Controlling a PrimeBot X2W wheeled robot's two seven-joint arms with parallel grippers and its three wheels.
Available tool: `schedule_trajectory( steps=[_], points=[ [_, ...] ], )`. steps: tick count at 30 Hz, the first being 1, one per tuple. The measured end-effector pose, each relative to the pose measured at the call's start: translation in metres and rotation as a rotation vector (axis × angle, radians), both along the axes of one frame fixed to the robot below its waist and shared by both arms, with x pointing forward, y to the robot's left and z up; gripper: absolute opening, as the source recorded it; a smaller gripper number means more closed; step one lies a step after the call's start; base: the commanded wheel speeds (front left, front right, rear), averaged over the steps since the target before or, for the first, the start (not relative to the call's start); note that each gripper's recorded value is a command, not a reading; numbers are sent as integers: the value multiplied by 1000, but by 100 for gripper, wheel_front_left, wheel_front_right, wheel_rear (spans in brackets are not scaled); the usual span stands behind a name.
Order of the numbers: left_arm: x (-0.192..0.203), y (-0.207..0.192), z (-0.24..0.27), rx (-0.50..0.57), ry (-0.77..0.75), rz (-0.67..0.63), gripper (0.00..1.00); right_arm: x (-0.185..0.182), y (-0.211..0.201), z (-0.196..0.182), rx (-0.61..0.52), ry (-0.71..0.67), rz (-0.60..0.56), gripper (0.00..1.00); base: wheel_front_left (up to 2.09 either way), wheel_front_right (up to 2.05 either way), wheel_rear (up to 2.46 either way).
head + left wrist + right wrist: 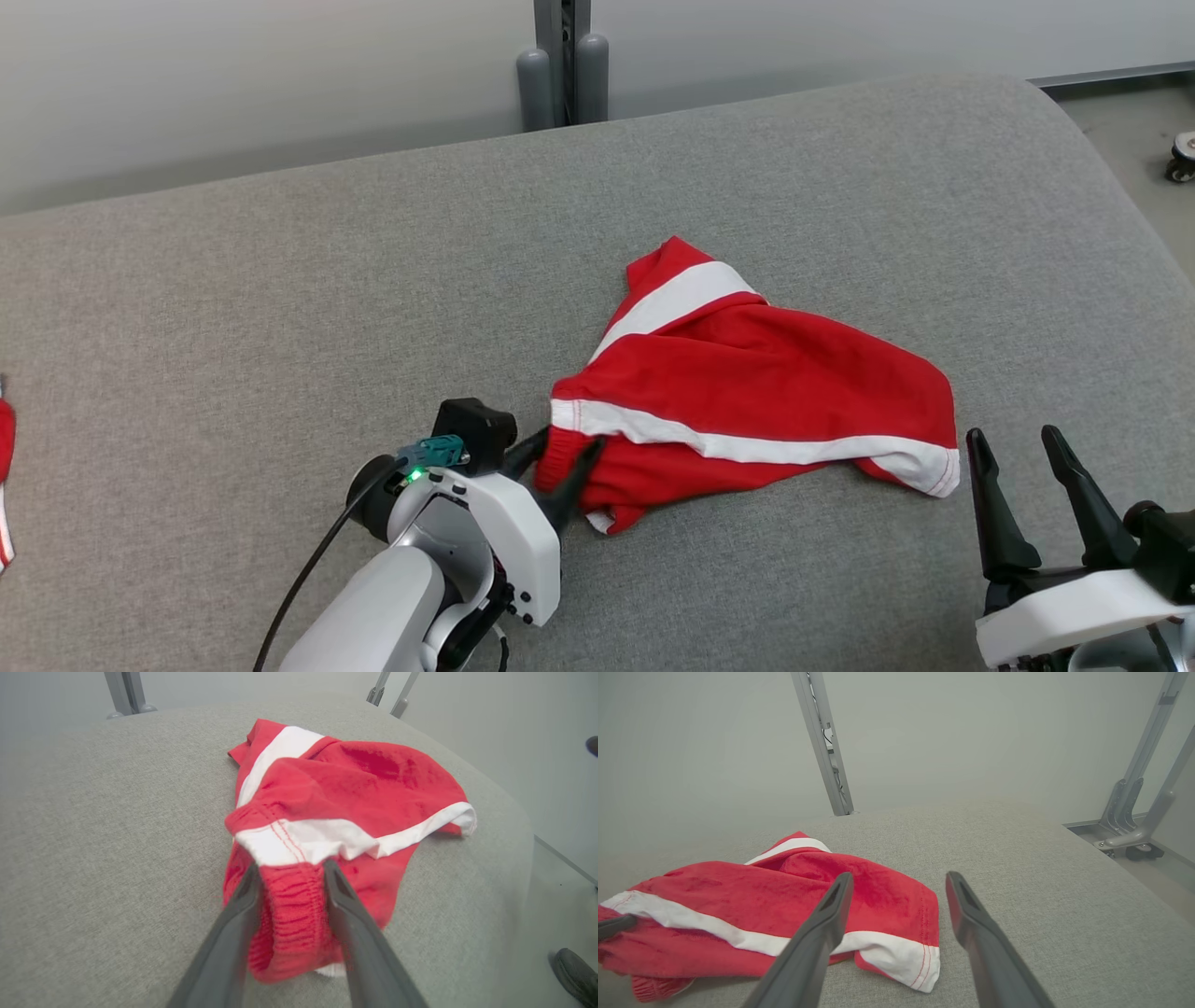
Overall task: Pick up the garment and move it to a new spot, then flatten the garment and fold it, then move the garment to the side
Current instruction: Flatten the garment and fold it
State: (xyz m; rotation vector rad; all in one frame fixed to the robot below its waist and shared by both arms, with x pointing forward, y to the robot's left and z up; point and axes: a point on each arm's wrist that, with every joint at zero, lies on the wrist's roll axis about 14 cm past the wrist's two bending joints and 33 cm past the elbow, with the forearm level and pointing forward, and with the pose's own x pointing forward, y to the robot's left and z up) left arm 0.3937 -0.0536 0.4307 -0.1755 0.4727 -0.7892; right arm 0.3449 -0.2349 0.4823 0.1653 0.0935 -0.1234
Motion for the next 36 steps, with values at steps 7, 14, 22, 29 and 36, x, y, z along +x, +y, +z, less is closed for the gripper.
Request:
schedule_trajectory(
  steps=[7,14,22,29,36],
  points=[
    [21,22,8,-3,-70,68,0,4,0,-3,4,2,1,100,0,0,0],
    [39,71,12,38,-122,198,0,13,9,0,7,-11,30,100,0,0,0],
    [20,141,-7,91,-91,393,0,24,20,3,-3,-19,71,100,0,0,0],
    [-4,170,-7,60,-81,525,100,33,31,13,-18,-39,109,100,0,0,0],
    [-15,190,11,25,-180,651,100,33,39,25,-34,-65,138,100,0,0,0]
  ],
)
